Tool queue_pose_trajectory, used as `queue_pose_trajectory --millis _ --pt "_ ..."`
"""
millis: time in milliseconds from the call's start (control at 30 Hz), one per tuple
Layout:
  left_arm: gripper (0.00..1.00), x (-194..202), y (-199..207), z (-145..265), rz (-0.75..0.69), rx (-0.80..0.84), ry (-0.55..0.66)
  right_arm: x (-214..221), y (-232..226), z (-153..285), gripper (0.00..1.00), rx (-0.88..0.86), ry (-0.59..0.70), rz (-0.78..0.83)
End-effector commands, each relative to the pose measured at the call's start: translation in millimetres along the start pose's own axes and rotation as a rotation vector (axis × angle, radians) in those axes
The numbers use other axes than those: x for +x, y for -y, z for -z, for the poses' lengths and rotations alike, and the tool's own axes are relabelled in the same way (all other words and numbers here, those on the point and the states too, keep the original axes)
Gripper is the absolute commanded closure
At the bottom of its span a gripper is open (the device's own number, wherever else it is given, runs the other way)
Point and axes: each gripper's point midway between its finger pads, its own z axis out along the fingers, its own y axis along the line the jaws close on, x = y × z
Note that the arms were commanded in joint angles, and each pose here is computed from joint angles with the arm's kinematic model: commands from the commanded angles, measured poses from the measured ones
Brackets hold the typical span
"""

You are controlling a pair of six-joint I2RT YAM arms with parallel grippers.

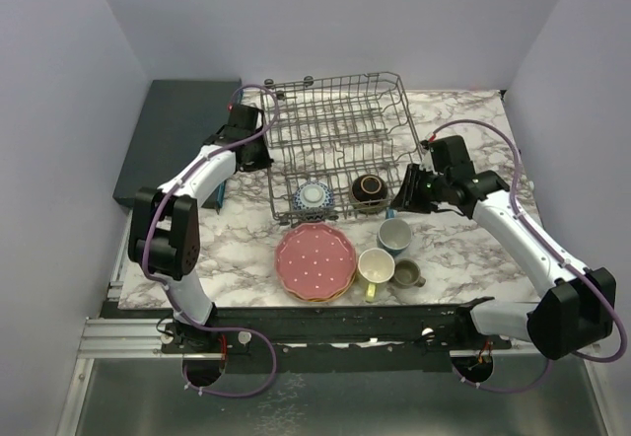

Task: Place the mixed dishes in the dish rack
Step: Adjust the dish rack at the center of the board.

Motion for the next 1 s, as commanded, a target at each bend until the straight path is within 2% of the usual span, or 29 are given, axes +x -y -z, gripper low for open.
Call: queue_pose_trajectory --millis 0,267,533,633,733,800,967 --pt "1.00 46 -12 25 0.051 -0.035 -0.136 18 -28 10 0.68 -0.115 -0.078 0.094" --pt "1.00 68 -18 46 0.134 -0.037 -0.136 28 -45 8 0.69 -0.089 -0.096 0.138" --pt "1.00 80 -21 64 0.219 -0.030 -0.099 15 -40 -5 0.69 0.007 -0.051 0.087" --pt "1.00 84 -21 67 0.246 -0.011 -0.084 4 -34 -10 0.60 0.065 -0.015 0.057" --pt "1.00 86 -19 66 0.254 0.005 -0.086 -7 -30 -16 0.59 0.110 0.026 0.022" --pt "1.00 87 -17 64 0.257 0.015 -0.090 -16 -23 -22 0.55 0.160 0.072 -0.005" --pt "1.00 88 -12 58 0.255 0.046 -0.103 -22 -15 -40 0.51 0.235 0.065 -0.065"
